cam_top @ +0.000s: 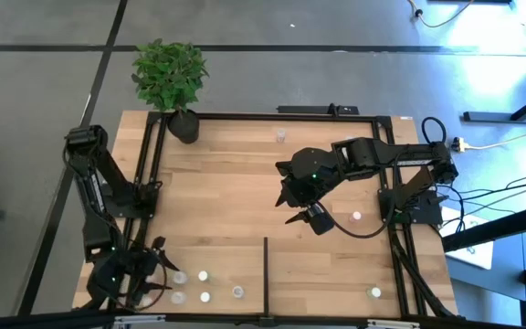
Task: Pick and place medicine bottles onto shelf by color
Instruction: Put the left transparent pill bottle on the shelf aligned with the other transparent pill bottle
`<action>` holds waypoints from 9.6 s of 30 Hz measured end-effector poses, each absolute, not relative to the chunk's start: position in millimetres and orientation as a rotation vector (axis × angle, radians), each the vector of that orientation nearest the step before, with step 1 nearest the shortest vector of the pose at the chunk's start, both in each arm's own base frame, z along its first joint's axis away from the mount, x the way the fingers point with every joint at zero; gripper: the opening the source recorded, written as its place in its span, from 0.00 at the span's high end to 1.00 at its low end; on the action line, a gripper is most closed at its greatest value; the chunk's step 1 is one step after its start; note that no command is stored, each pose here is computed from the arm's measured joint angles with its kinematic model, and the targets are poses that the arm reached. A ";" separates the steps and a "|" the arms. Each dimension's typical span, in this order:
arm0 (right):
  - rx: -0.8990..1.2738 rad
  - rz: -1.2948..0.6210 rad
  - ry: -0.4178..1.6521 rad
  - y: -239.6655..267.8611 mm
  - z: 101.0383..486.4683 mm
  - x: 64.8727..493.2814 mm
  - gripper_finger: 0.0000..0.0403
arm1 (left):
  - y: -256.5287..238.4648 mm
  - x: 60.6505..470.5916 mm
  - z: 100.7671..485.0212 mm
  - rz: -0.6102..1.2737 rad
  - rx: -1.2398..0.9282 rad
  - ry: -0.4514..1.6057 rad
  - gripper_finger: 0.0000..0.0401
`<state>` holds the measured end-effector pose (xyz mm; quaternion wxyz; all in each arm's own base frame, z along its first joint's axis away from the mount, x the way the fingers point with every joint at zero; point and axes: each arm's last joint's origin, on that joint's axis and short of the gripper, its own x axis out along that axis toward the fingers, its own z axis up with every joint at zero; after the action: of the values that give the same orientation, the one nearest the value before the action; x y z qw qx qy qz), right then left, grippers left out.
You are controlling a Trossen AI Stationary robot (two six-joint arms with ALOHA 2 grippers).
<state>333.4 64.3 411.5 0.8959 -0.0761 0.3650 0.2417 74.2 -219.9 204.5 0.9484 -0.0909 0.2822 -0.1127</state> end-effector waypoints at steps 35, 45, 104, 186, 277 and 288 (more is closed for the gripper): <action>-0.159 0.498 0.707 65.0 414.9 336.7 0.41 | -104.2 143.0 261.5 0.187 -0.020 0.412 0.42; -0.097 0.125 0.850 51.7 406.6 333.4 0.41 | -98.7 146.4 260.1 0.206 -0.023 0.434 0.42; -0.173 -0.206 0.943 -164.7 280.1 315.7 0.41 | -58.6 162.0 257.6 0.519 0.018 0.439 0.42; -0.122 -0.243 1.010 -230.8 189.1 339.3 0.41 | 3.5 173.3 256.2 0.767 0.069 0.549 0.42; -0.231 0.126 0.933 -7.9 260.1 442.8 0.62 | -37.6 164.3 247.3 0.468 -0.047 0.630 0.42; -0.323 0.168 0.828 1.2 264.2 451.5 0.62 | -63.0 156.6 247.5 0.355 -0.122 0.604 0.42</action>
<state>451.5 1.2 264.2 0.8994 -0.1561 0.4002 0.0811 156.6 -63.0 247.5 0.9374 -0.0597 0.2958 0.1738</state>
